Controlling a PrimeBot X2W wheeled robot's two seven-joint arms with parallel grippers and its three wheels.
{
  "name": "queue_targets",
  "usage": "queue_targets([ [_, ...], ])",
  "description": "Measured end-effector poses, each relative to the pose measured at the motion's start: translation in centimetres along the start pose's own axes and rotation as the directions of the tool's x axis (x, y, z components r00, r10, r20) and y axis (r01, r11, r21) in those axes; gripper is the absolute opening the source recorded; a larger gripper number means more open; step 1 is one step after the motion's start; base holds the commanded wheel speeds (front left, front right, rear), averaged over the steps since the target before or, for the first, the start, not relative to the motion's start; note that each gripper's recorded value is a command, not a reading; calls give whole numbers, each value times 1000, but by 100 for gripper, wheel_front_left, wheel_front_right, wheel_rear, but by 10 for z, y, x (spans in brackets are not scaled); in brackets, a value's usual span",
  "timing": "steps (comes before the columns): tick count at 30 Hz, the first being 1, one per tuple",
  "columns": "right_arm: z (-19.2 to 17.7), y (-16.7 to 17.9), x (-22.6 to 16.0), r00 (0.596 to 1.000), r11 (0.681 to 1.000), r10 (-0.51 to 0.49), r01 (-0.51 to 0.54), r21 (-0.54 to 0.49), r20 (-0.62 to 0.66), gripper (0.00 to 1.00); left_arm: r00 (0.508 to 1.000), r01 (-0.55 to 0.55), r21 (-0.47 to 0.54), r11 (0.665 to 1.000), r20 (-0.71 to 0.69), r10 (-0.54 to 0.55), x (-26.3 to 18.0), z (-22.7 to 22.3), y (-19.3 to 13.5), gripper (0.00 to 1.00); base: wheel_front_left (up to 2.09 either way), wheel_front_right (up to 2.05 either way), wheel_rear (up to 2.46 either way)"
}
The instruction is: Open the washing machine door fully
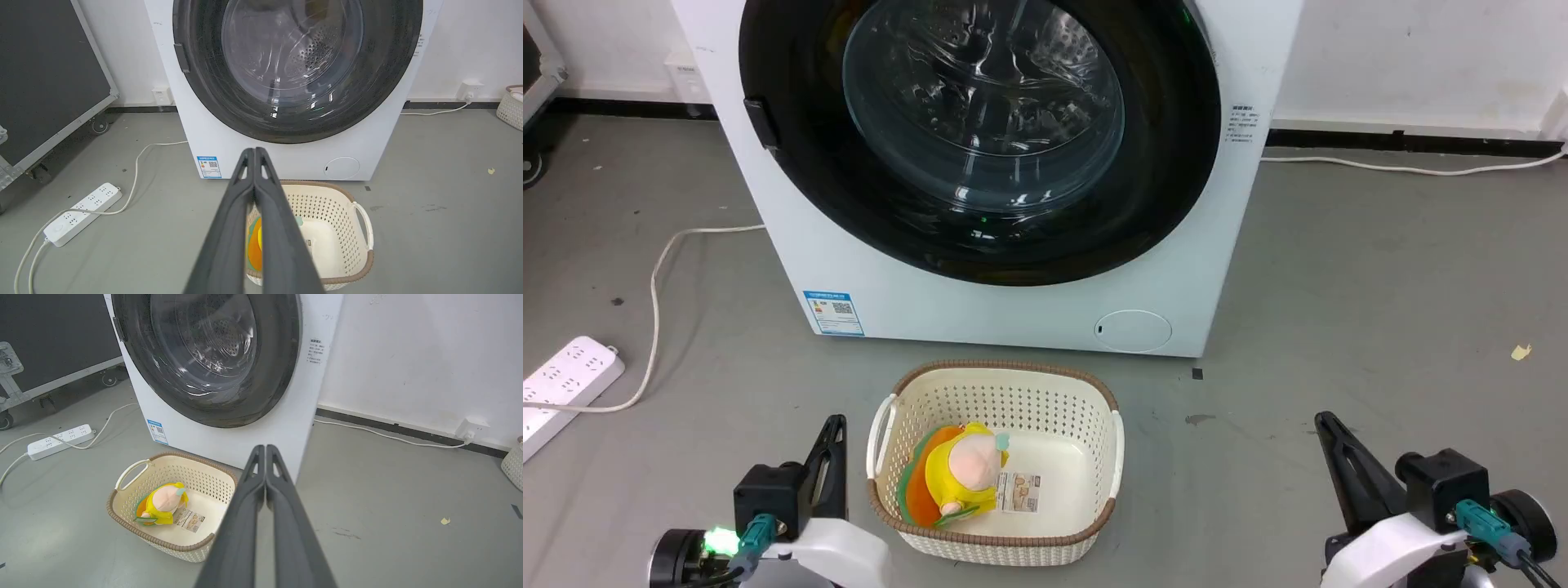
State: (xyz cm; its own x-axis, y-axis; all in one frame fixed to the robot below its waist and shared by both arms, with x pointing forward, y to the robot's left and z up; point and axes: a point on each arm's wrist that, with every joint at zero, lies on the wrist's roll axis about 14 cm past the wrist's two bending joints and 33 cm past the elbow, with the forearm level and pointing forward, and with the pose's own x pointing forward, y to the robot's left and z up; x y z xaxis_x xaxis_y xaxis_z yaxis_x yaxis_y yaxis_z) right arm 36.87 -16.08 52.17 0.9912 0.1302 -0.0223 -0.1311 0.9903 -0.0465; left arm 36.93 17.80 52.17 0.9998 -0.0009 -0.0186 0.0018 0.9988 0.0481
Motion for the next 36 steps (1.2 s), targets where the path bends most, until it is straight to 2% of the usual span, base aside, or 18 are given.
queue_targets([
  [36,0,0,0,1000,1000,0,0,0,0,0,1000,0,0,1000,0,0,0,0,0,0,0,0,0],
])
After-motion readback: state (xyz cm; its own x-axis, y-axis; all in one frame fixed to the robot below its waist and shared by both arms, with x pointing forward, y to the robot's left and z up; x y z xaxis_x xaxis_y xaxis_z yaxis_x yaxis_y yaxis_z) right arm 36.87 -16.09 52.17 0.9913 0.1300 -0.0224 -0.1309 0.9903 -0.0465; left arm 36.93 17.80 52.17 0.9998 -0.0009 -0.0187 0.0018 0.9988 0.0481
